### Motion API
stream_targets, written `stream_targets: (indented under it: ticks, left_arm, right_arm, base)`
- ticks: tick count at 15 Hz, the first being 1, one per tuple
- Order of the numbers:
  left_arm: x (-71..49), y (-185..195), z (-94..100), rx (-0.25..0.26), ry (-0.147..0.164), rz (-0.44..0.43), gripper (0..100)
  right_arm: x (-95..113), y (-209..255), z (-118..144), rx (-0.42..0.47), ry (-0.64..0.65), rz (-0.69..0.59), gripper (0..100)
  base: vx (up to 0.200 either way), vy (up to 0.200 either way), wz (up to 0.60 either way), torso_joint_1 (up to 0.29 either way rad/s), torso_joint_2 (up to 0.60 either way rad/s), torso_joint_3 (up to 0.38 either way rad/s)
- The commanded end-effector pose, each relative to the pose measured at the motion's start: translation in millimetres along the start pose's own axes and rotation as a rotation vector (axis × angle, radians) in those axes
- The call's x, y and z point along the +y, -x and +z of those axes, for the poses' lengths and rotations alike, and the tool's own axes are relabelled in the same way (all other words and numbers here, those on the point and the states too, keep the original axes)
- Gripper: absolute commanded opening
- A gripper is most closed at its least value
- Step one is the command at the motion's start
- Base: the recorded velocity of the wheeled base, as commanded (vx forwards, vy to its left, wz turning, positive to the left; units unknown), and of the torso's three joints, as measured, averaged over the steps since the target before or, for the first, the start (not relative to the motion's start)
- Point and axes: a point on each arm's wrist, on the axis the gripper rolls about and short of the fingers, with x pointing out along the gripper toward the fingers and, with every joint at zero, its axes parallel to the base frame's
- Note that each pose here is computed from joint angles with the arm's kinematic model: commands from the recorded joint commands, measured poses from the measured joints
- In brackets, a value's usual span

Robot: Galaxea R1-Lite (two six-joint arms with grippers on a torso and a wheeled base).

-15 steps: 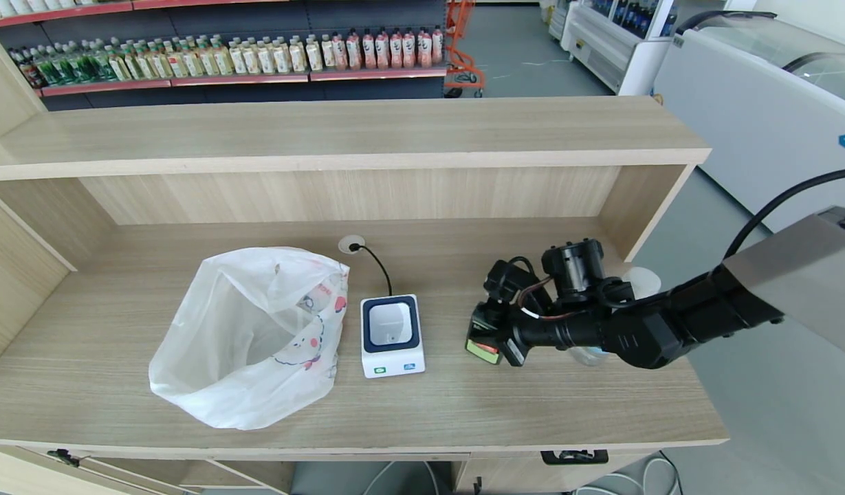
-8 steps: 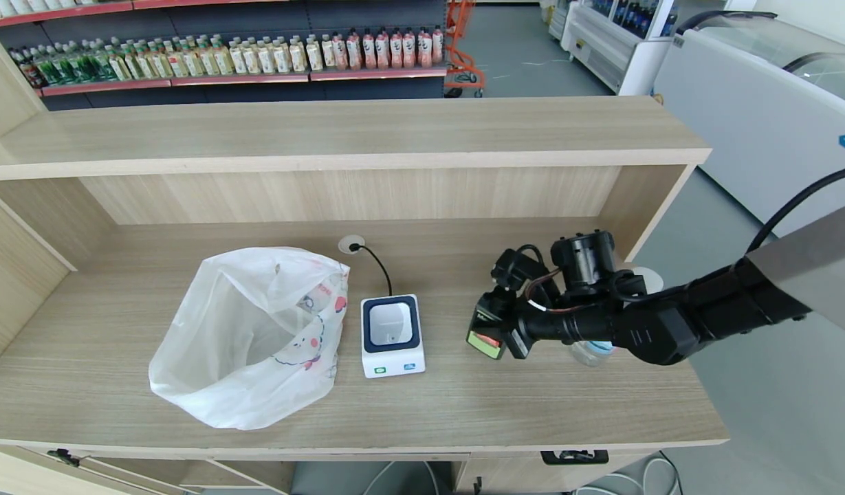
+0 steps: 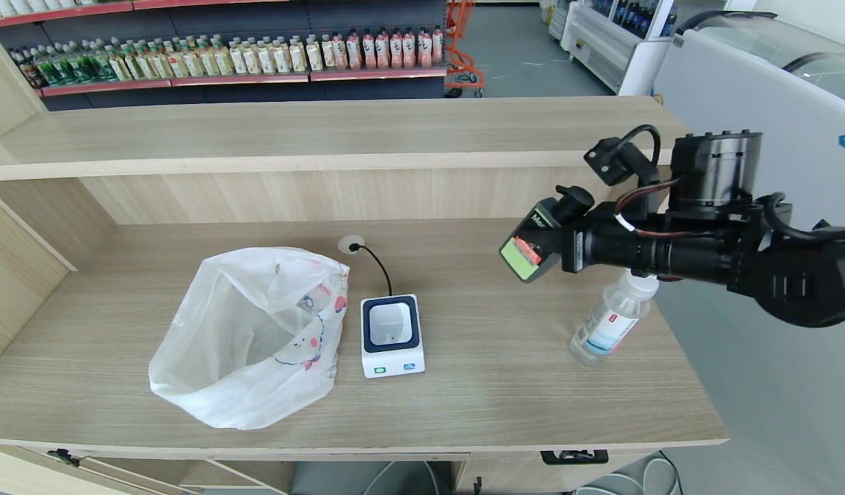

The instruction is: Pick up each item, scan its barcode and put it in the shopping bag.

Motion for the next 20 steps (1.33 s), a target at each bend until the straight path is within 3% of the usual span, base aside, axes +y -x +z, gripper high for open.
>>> stream_targets:
  ticks: [1, 3, 5, 8, 9, 10, 11, 12, 13, 14, 16, 19, 20]
  left_arm:
    - [0.0, 0.0, 0.0, 0.0, 0.0, 0.0, 100]
    - [0.0, 0.0, 0.0, 0.0, 0.0, 0.0, 100]
    - [0.0, 0.0, 0.1, -0.002, 0.0, 0.0, 100]
    - [0.0, 0.0, 0.0, 0.0, 0.0, 0.0, 100]
    - [0.0, 0.0, 0.0, 0.0, 0.0, 0.0, 100]
    - [0.0, 0.0, 0.1, -0.002, 0.0, 0.0, 100]
    - [0.0, 0.0, 0.0, 0.0, 0.0, 0.0, 100]
    - [0.0, 0.0, 0.0, 0.0, 0.0, 0.0, 100]
    - [0.0, 0.0, 0.0, 0.0, 0.0, 0.0, 100]
    - [0.0, 0.1, 0.4, -0.002, 0.0, 0.0, 100]
    - [0.0, 0.0, 0.0, 0.0, 0.0, 0.0, 100]
    - [0.0, 0.0, 0.1, -0.002, 0.0, 0.0, 100]
    - [0.0, 0.0, 0.0, 0.0, 0.0, 0.0, 100]
  right_arm:
    - [3.1, 44.3, 36.7, -0.158, 0.014, -0.033, 0]
    - [14.4, 81.8, 63.9, -0.297, 0.103, -0.031, 0]
    - [28.8, 121.6, 68.3, -0.376, 0.331, -0.019, 0]
    - [46.7, 155.0, 37.7, -0.371, 0.887, -0.001, 0]
    - [54.0, 153.8, 35.5, -0.433, 1.193, 0.062, 0]
    - [62.5, 149.2, 32.1, -0.491, 1.316, 0.176, 0]
    - [64.6, 144.8, 28.5, -0.518, 1.448, 0.204, 0]
    - [67.0, 144.4, 30.8, -0.586, 1.62, 0.19, 0]
    - [70.9, 149.2, 39.8, -0.733, 1.841, 0.154, 0]
    - [79.1, 148.5, 39.1, -0.833, 1.953, 0.16, 0]
    - [98.9, 145.5, 31.3, -1.105, 2.072, 0.249, 0]
    - [109.7, 171.7, 39.8, -1.377, 2.222, 0.14, 0]
    - [110.2, 177.4, 40.4, -1.433, 2.243, 0.122, 0]
  base:
    - [0.0, 0.0, 0.0, 0.0, 0.0, 0.0]
    - [0.0, 0.0, 0.0, 0.0, 0.0, 0.0]
    - [0.0, 0.0, 0.0, 0.0, 0.0, 0.0]
    - [0.0, 0.0, 0.0, 0.0, 0.0, 0.0]
    - [0.0, 0.0, 0.0, 0.0, 0.0, 0.0]
    - [0.0, 0.0, 0.0, 0.0, 0.0, 0.0]
    - [0.0, 0.0, 0.0, 0.0, 0.0, 0.0]
    - [0.0, 0.0, 0.0, 0.0, 0.0, 0.0]
    - [0.0, 0.0, 0.0, 0.0, 0.0, 0.0]
    - [0.0, 0.0, 0.0, 0.0, 0.0, 0.0]
    - [0.0, 0.0, 0.0, 0.0, 0.0, 0.0]
    - [0.0, 0.0, 0.0, 0.0, 0.0, 0.0]
    - [0.0, 0.0, 0.0, 0.0, 0.0, 0.0]
